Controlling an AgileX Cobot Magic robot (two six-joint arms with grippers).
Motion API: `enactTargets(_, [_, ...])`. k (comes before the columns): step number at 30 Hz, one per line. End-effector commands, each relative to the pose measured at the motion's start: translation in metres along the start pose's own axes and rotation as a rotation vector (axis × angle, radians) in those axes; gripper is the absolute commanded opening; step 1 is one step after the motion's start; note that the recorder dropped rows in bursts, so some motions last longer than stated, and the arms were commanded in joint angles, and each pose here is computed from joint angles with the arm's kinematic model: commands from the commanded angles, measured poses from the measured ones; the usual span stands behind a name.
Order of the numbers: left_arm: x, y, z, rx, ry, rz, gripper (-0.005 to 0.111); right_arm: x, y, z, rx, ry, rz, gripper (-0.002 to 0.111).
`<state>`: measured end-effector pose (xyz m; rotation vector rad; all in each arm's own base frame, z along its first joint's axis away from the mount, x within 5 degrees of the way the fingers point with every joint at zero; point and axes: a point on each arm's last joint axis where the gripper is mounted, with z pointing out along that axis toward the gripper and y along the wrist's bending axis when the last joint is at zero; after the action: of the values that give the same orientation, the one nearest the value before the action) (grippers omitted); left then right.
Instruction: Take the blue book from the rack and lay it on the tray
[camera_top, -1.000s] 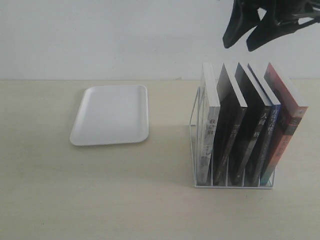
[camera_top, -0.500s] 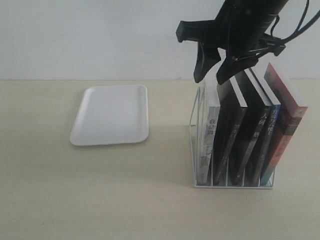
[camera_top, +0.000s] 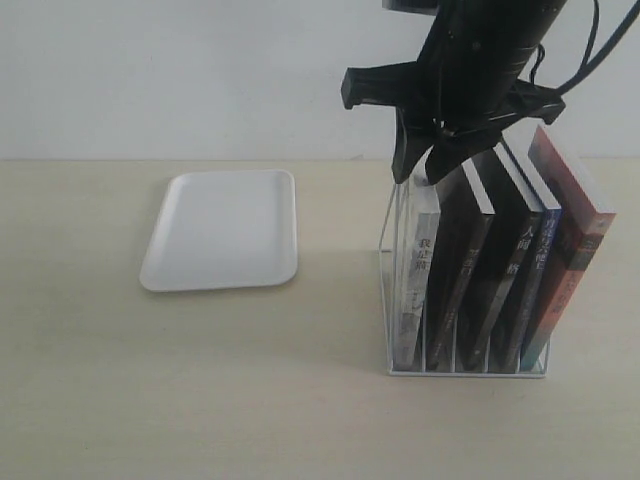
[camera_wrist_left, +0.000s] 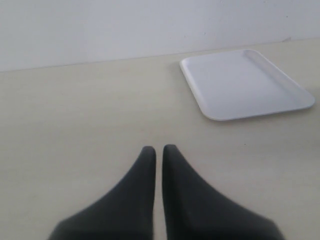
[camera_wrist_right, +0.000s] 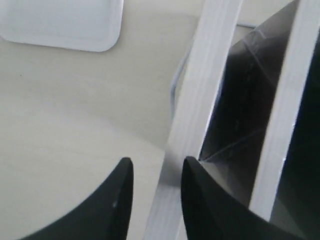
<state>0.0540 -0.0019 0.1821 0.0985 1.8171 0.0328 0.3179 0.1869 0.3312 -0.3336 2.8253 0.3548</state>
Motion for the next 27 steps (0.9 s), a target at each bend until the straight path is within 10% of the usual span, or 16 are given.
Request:
enactTargets(1, [-0.003,0.0,-0.001,-0.003,-0.022,0.001,0.005,0.003,0.0,0.005,0.027,0.013,0.003,0.034])
enactTargets(19, [-0.003,0.0,-0.001,-0.003,-0.022,0.001,0.005,0.0,-0.005,0.02,0.069,0.038,0.046,0.048])
enactTargets(27, [-0.003,0.0,-0.001,-0.003,-0.022,0.001,0.005,-0.001,-0.005,0.026,0.07,0.053,0.015,0.01])
